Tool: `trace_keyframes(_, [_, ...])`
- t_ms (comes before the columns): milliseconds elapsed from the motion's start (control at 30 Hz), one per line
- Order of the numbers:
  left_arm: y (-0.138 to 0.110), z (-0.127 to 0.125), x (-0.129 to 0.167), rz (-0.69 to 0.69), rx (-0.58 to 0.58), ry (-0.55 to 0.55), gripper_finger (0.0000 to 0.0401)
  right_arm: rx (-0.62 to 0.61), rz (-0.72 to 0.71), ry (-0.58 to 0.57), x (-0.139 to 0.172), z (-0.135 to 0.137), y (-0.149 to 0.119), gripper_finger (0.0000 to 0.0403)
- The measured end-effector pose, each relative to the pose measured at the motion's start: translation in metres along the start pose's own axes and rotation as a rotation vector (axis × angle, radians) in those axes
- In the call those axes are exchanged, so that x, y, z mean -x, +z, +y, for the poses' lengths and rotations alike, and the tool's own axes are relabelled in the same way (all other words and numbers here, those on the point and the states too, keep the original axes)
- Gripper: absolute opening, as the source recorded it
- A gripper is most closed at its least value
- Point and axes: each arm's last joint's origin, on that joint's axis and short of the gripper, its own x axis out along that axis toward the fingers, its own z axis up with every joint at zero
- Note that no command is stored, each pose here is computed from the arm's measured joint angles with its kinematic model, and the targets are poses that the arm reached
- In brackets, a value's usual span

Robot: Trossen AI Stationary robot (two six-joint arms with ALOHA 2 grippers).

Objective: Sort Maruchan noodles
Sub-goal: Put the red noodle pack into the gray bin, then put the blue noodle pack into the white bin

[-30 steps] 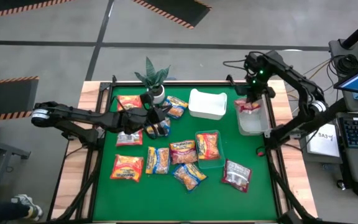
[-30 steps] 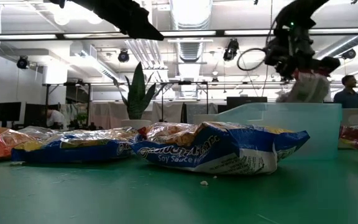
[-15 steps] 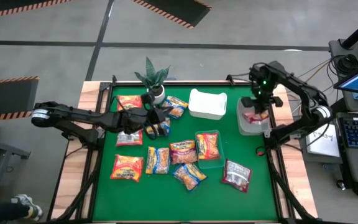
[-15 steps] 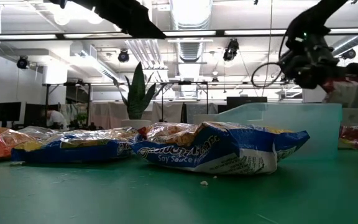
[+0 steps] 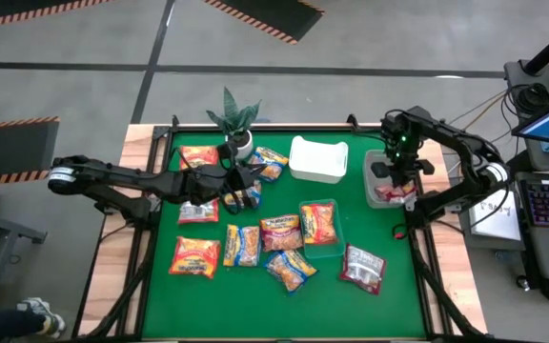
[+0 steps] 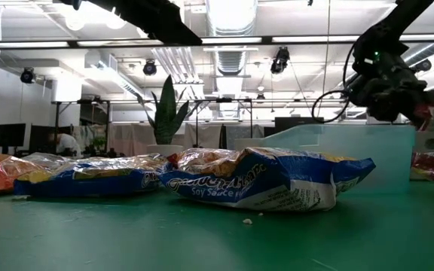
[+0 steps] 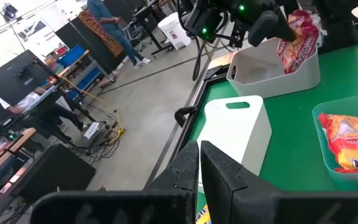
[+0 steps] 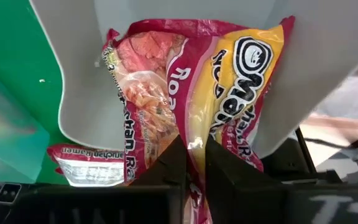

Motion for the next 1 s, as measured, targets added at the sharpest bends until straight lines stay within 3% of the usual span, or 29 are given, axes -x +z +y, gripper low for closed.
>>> trace_keyframes(300, [0.0, 0.0, 0.0, -0.001, 0.0, 0.0, 0.0, 0.009, -0.033, 0.009, 0.0, 0.001, 0.004, 0.0126])
trace_keyframes(467, [0.0, 0.0, 0.0, -0.001, 0.0, 0.0, 0.0, 0.032, -0.071, 0.019, 0.023, 0.006, -0.002, 0.0158])
trace_keyframes(600, [0.0, 0.0, 0.0, -0.001, 0.001, 0.0, 0.0, 0.106, -0.294, 0.081, 0.056, 0.014, -0.016, 0.0169])
trace_keyframes(767, [0.002, 0.001, 0.0, -0.005, 0.023, 0.002, 0.0, 0.296, -0.742, 0.208, 0.088, 0.022, -0.052, 0.0171])
trace_keyframes(900, [0.005, 0.002, 0.0, -0.015, 0.069, 0.006, 0.0, 0.421, -1.031, 0.339, 0.086, 0.021, -0.087, 0.0171])
trace_keyframes(1000, [0.005, 0.003, 0.0, -0.015, 0.135, 0.005, 0.0, 0.494, -1.158, 0.42, 0.073, 0.014, -0.109, 0.0167])
